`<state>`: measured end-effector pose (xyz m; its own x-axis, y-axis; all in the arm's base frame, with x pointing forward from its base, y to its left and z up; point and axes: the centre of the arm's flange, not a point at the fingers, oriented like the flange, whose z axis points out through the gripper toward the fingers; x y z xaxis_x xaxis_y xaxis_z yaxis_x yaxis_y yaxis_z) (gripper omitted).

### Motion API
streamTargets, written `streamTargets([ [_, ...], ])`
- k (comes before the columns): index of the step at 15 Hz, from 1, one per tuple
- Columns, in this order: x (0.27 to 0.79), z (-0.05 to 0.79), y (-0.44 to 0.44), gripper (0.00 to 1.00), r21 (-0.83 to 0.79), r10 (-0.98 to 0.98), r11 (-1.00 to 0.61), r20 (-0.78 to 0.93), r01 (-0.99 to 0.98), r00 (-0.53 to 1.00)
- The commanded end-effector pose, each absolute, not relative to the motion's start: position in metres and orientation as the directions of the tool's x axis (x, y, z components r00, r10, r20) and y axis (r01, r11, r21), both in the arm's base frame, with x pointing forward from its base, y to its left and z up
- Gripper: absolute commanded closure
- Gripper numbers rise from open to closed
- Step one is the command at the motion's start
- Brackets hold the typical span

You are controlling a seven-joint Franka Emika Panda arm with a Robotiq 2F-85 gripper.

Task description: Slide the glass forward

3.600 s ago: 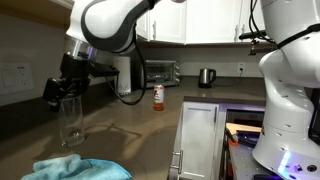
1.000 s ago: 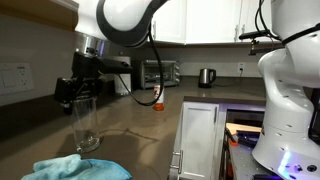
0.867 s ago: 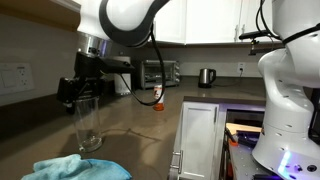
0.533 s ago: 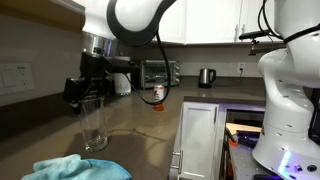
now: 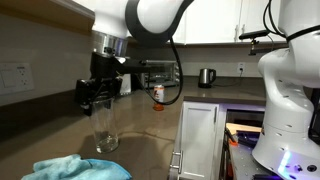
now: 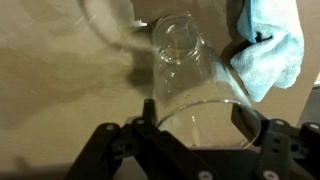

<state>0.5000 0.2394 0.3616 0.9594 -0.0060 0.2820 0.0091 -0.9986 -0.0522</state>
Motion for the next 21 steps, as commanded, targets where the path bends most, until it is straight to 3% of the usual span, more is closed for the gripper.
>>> streamTargets([
  [1,0.465,0.343,0.240,0.28,-0.037,-0.028,-0.999,0.272,-0.019,0.962],
  [14,0.411,0.337,0.258,0.25,-0.076,-0.032,-0.997,0.335,-0.006,0.942],
  [21,0.419,0.354,0.244,0.32,-0.109,-0.029,-0.994,0.287,0.003,0.958],
])
